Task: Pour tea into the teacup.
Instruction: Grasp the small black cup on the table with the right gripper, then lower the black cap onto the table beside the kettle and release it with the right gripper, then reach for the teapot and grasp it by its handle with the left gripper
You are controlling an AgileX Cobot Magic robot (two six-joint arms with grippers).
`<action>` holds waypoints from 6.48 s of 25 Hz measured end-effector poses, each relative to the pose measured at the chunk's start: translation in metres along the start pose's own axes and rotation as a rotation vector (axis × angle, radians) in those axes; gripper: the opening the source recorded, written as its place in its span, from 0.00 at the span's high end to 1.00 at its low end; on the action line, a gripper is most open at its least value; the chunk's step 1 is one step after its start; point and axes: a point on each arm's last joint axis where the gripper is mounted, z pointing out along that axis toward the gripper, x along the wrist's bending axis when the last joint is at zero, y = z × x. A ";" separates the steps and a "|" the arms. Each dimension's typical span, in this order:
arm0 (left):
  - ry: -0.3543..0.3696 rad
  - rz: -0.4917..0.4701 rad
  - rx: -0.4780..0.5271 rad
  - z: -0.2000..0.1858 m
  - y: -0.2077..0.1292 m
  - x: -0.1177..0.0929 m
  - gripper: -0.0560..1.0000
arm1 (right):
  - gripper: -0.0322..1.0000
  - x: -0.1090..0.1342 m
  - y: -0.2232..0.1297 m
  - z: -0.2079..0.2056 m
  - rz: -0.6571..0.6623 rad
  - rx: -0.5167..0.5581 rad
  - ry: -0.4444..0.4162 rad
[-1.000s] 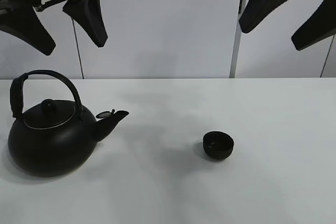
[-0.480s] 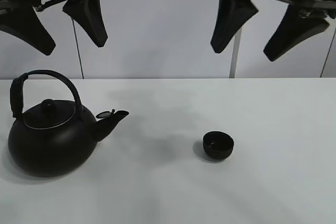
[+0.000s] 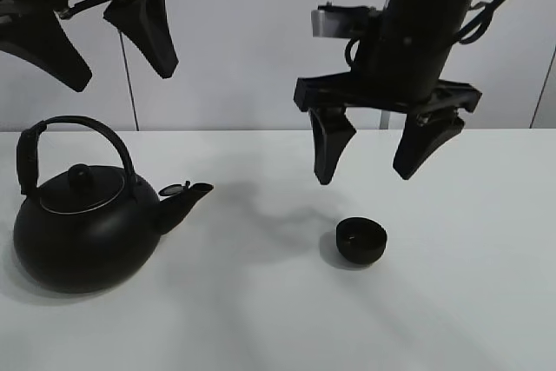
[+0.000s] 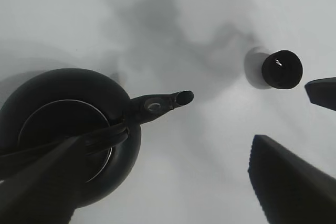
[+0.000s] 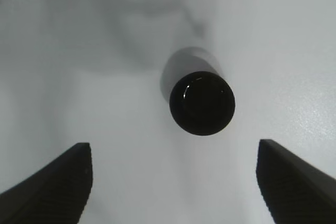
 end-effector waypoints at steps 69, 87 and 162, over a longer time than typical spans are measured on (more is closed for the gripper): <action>0.000 0.000 -0.003 0.000 0.000 0.000 0.37 | 0.58 0.006 0.001 0.098 0.049 0.117 -0.070; 0.000 0.000 -0.003 0.000 0.000 0.000 0.37 | 0.58 0.063 0.004 0.064 -0.066 -0.056 0.035; 0.000 0.000 -0.003 0.000 0.000 0.000 0.37 | 0.53 -0.044 -0.015 -0.090 0.095 -0.084 -0.006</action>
